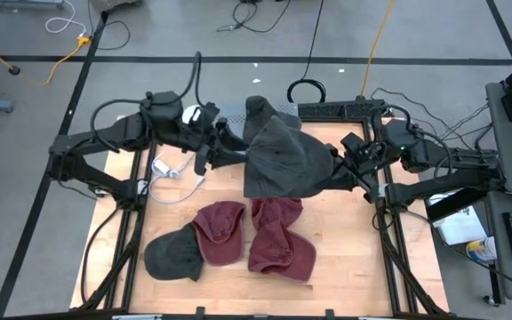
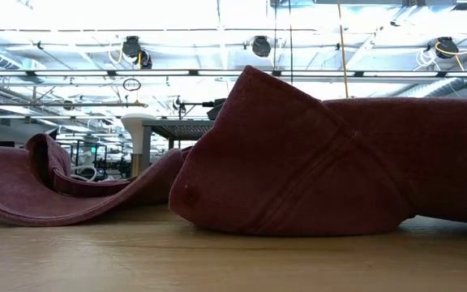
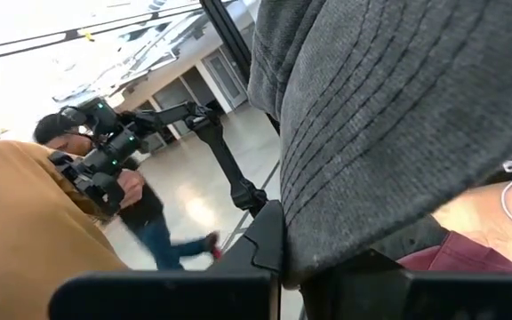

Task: Pick & Place hat
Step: Stack the right black cap on top of the black cap on the shelf

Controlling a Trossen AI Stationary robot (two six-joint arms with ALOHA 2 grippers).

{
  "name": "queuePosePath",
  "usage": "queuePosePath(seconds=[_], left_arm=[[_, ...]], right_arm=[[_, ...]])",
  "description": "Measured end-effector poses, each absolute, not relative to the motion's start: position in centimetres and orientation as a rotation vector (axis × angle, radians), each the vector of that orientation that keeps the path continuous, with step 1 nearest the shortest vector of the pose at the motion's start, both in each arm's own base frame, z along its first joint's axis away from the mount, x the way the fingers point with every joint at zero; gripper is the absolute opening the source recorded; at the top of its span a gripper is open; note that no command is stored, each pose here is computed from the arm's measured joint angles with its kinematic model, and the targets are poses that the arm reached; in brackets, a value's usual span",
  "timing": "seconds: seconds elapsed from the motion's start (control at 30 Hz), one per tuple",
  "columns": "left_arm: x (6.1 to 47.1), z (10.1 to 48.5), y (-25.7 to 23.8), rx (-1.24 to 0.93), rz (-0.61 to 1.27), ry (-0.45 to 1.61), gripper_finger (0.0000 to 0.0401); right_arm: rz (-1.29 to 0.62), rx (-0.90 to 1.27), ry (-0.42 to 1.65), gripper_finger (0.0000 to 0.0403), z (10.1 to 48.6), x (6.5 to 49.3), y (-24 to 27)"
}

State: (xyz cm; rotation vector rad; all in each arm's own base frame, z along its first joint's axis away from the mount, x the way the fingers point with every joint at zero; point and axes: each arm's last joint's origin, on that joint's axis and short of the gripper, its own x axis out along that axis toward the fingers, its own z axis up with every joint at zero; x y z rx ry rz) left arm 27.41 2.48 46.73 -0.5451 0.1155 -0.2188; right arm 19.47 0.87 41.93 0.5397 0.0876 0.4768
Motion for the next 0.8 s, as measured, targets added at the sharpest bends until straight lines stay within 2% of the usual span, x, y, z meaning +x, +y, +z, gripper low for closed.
queuePosePath(seconds=[0.2, 0.47, 0.6, 0.8], left_arm=[[28.2, 47.3, 2.1, -0.556, -0.290, 0.046, 0.0239], [28.7, 47.0, 1.2, -0.572, -0.388, 0.082, 0.0213], [28.7, 47.2, 1.0, -0.590, -0.397, 0.062, 0.0177], [28.5, 48.4, 1.0, -0.629, -0.458, -0.027, 0.0096]], right_arm=[[0.475, 0.540, 0.094, 0.0006, 41.9, 19.5, 0.9], [0.475, 0.535, 0.093, 0.0006, 41.9, 19.5, 0.9], [0.474, 0.535, 0.095, 0.0006, 41.8, 19.5, 0.9], [0.461, 0.545, 0.111, 0.0007, 41.7, 19.5, 0.8]])
